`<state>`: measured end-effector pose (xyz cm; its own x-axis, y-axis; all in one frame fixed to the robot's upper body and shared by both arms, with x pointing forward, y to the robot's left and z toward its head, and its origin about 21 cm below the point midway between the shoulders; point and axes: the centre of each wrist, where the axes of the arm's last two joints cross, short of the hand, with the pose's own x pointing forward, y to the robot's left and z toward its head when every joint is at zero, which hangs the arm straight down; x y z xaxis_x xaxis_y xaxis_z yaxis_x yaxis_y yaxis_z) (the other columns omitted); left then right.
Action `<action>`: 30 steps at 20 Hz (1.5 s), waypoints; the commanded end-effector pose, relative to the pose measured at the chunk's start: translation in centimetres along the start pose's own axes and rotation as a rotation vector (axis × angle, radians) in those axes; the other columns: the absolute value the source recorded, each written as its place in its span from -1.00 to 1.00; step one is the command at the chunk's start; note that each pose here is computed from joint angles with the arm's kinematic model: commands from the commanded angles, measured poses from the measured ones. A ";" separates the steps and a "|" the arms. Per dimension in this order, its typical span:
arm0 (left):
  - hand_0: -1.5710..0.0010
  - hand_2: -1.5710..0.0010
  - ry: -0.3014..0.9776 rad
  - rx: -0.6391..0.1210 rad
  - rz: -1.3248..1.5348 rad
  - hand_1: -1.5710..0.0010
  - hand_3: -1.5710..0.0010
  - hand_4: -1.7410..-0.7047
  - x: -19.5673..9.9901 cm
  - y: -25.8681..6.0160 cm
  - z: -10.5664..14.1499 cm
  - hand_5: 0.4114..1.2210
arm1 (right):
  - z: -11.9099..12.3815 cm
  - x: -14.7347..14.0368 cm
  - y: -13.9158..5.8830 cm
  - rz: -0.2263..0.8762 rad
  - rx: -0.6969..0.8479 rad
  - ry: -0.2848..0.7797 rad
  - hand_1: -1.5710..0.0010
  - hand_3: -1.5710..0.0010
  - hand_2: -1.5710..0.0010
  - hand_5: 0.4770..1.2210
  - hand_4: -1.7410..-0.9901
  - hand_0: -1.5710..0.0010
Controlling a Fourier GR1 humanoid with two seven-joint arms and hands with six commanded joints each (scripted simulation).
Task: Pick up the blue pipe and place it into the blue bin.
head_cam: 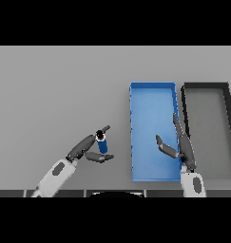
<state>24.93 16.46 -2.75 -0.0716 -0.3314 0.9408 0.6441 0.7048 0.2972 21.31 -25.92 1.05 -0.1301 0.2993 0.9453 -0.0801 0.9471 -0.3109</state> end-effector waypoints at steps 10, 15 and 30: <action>-0.01 -0.28 -0.087 0.013 0.203 -0.17 -0.31 -0.53 0.2 -2.4 -2.0 0.39 | -0.2 0.0 -0.3 0.001 -0.003 -0.011 1.00 1.00 1.00 -0.51 0.38 1.00; -0.68 -0.76 -0.133 0.008 0.149 -0.73 -0.75 -0.56 0.6 -3.5 -1.8 0.80 | -0.4 0.2 -0.2 -0.010 -0.003 0.007 1.00 1.00 1.00 -0.55 0.38 1.00; -0.99 -0.99 -0.393 -0.026 0.132 -0.99 -0.99 -0.47 9.1 -2.6 -3.1 0.99 | -0.2 0.2 -0.8 0.026 0.001 0.003 1.00 1.00 1.00 -0.55 0.54 1.00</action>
<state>24.95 9.69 4.52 -0.2708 0.0302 0.9621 0.6868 0.7064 0.1711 21.56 -26.58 1.51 -0.1299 0.3244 0.9369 -0.0774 0.9388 -0.3358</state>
